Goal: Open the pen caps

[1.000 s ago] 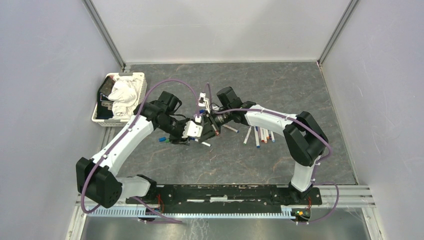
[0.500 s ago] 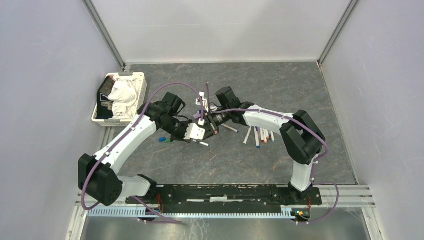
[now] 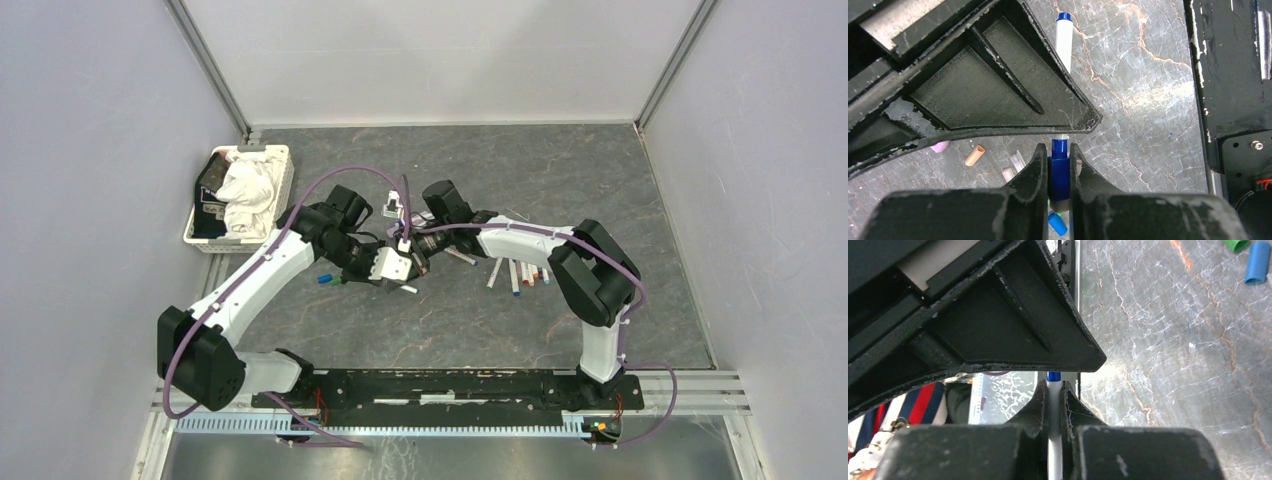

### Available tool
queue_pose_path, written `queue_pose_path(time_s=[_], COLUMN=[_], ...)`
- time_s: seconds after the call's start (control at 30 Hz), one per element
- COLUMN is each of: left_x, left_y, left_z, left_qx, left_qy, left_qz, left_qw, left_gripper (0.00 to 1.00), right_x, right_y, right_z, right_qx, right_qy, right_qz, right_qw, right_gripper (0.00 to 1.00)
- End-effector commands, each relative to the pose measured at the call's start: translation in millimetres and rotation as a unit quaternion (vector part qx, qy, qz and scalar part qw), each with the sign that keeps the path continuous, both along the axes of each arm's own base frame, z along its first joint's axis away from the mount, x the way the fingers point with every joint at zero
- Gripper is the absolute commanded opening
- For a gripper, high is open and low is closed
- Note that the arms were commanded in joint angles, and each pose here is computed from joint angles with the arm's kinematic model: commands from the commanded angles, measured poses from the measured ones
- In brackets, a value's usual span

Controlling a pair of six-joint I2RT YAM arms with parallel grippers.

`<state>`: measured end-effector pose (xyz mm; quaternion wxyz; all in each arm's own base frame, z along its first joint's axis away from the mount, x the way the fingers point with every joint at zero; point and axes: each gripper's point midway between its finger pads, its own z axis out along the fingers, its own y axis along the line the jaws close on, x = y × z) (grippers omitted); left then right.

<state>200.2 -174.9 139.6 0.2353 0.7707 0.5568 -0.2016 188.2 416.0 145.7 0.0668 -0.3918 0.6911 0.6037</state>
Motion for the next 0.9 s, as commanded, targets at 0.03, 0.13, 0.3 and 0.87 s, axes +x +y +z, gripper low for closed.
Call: queue_pose_path(time_s=[0.03,0.13,0.3,0.87], left_x=[14.4,25.4,55.7,108.9], left_y=[2.5,17.2,54.7,92.9], left_z=[3.9,-2.4,-4.2,-78.7], left_qx=[0.013,0.046,0.085,0.071], left_qy=[-0.032,-0.049,-0.075,-0.022], left_qz=[0.008,0.020,0.053,0.213], left_qw=[0.999,0.998,0.992,0.974], left_gripper=[0.02,0.02,0.02,0.04], right_x=[0.1,-1.4,-7.9,127.6], right_y=[-7.0,-23.0,-60.3,-166.4], right_z=[-3.1,-8.9,-35.3,-72.8], right_qx=[0.001,-0.007,-0.059,-0.268], right_qy=[-0.012,-0.013,-0.020,-0.118], right_qz=[-0.003,-0.015,-0.025,-0.419], right_qw=[1.000,1.000,0.998,0.860], right_gripper=[0.00,0.00,0.00,0.00])
